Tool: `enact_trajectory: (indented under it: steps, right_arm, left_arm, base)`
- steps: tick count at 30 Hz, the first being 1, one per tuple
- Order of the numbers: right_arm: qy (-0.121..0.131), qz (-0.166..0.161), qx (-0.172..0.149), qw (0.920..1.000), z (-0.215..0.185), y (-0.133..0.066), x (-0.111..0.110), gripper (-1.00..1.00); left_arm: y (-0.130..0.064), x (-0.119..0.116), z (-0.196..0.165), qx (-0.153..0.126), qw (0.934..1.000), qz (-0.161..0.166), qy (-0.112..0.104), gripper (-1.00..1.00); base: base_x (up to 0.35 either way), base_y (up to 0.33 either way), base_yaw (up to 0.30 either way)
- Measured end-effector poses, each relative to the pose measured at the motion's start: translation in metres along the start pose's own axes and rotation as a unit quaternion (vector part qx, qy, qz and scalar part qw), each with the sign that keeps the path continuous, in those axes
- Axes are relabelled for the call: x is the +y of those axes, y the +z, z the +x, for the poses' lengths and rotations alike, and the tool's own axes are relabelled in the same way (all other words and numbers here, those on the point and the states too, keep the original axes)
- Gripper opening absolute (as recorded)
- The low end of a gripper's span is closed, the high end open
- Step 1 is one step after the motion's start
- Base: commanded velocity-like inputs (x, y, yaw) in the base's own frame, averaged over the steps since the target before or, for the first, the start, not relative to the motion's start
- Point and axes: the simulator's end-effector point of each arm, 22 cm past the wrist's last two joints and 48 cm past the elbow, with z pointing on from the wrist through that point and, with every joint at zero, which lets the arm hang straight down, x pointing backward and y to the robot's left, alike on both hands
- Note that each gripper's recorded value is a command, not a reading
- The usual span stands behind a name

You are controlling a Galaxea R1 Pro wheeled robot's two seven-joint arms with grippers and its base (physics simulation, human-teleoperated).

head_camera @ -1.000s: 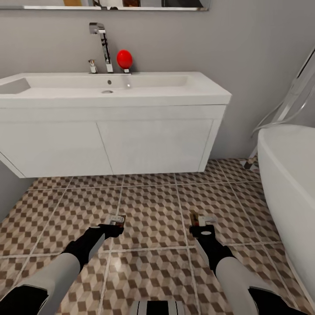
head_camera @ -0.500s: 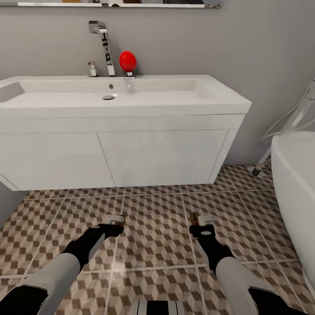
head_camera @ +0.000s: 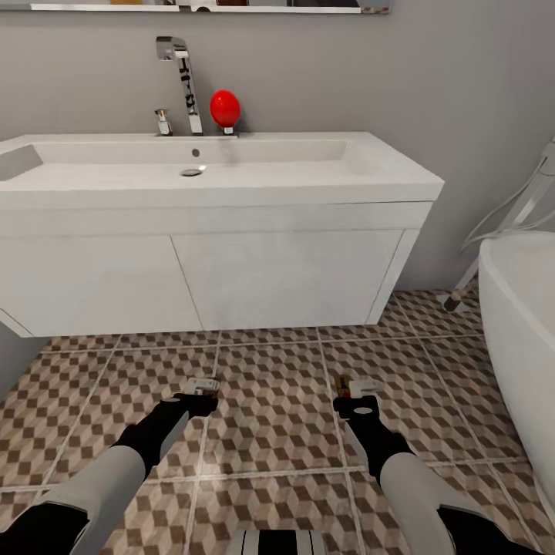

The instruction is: Take the four mousetraps from the cabinet in the bathroom and place them on the bathroom floor. Make sure all four end up on the same floor surface, and ensure that at least two of them are either under or directly next to the same bathroom sink.

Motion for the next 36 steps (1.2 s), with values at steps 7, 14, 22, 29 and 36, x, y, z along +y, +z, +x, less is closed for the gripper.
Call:
enact_trajectory:
  steps: [7,14,22,29,36]
  right_arm:
    - [0.001,0.0,0.0,1.0,0.0,0.0,0.0,-1.0]
    - [0.002,0.0,0.001,1.0,0.0,0.0,0.0,-1.0]
    - [0.003,-0.001,0.001,1.0,0.001,0.0,0.0,-1.0]
    - [0.002,-0.001,0.001,1.0,0.001,0.0,0.0,-1.0]
    - [0.001,-0.001,0.003,1.0,0.002,0.0,0.001,-1.0]
  left_arm:
    - [0.0,-0.002,0.001,0.001,1.0,0.001,-0.004,-1.0]
    - [0.004,0.001,0.03,0.031,0.9995,-0.002,-0.008,-1.0]
    - [0.006,0.004,0.04,0.032,0.9994,-0.004,-0.012,-1.0]
    - [0.006,0.004,0.039,0.03,0.9995,-0.004,-0.011,-1.0]
    - [0.006,0.003,0.029,0.011,0.9999,-0.004,-0.012,-1.0]
  base:
    - [0.0,0.0,0.0]
    - [0.0,0.0,0.0]
    - [0.0,0.0,0.0]
    - [0.0,0.0,0.0]
    - [0.0,0.0,0.0]
